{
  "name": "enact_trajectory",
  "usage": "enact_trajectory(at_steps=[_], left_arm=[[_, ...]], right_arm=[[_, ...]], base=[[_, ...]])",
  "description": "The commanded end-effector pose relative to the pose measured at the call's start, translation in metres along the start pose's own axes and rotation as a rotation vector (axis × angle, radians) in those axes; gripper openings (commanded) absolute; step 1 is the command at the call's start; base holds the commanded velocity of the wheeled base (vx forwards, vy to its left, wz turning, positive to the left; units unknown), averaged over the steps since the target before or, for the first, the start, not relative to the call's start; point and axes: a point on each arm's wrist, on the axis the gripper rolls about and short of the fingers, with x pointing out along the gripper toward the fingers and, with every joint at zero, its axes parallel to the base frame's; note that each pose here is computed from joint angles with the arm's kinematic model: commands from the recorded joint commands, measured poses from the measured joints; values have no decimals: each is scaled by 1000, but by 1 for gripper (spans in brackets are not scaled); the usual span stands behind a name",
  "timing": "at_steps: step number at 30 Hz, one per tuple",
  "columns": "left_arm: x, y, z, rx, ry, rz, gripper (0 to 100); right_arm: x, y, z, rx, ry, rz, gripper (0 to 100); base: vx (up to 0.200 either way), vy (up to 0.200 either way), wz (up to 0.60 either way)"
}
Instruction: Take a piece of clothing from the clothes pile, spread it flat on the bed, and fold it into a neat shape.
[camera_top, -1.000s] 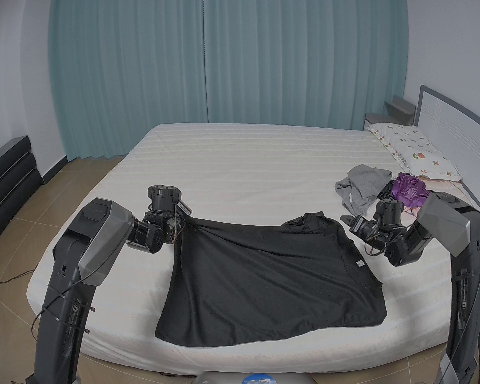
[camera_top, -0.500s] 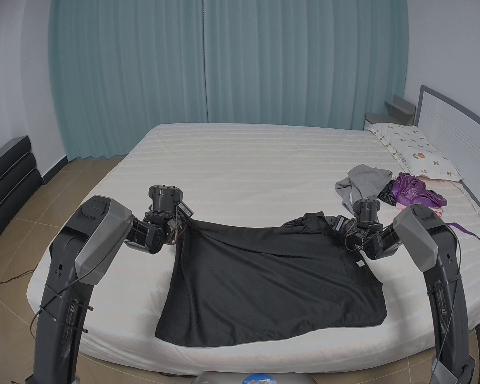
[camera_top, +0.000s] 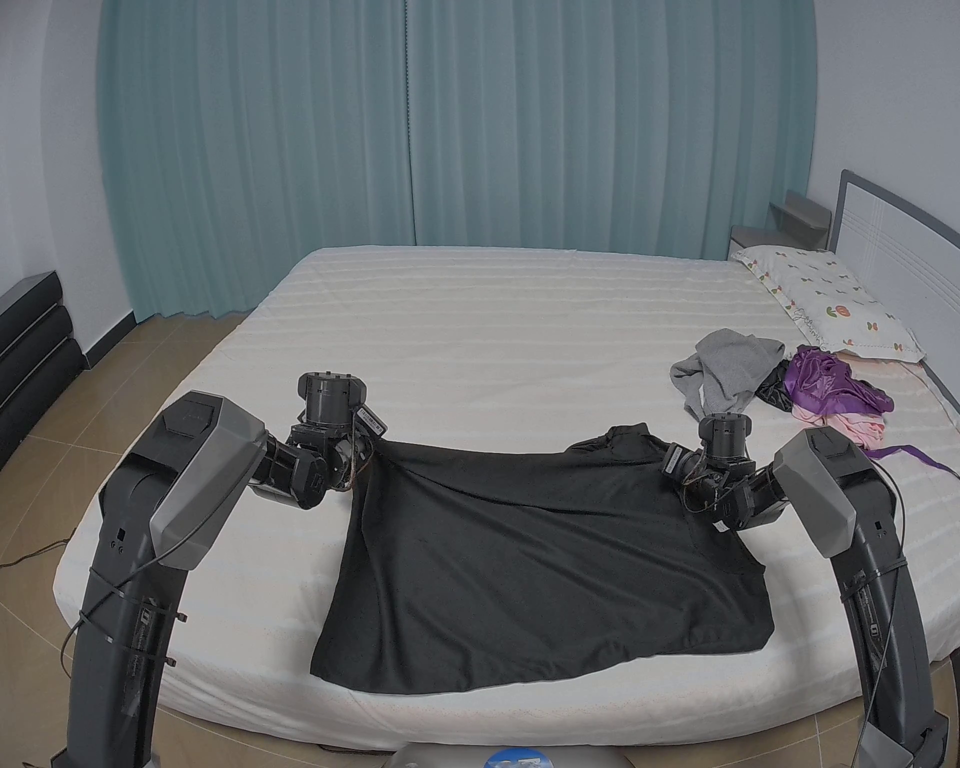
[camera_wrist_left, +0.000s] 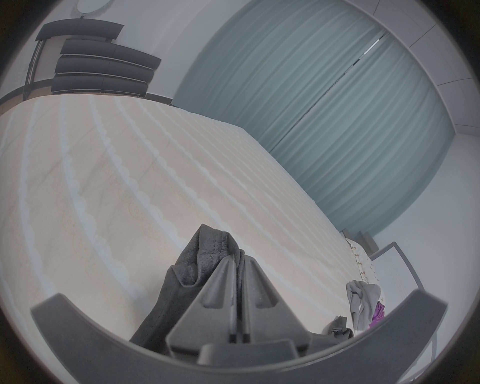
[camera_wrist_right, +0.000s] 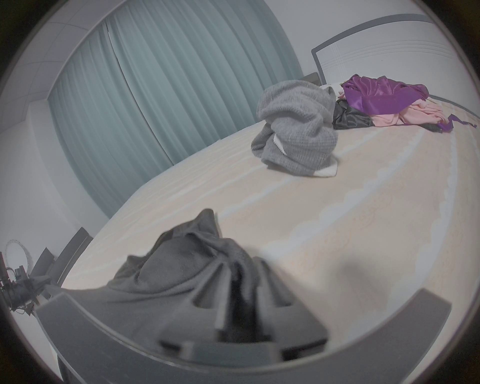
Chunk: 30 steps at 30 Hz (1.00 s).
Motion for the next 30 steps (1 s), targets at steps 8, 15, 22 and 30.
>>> enact_trajectory(at_steps=[8,15,22,30], left_arm=[[1,-10,11,-11,-49,-26,0],[15,-11,14,-27,-120,-29,0],[23,-12,14,-37,-152,-36,0],[32,1,0,-24,-122,-4,100]], right_arm=[[-2,-3,24,36,-138,-22,0],[-3,8,55,51,-276,-1,0],[-4,7,67,51,-306,-3,0],[7,-4,26,26,-199,-43,0]], base=[[0,0,0],[0,0,0],[0,0,0],[0,0,0]])
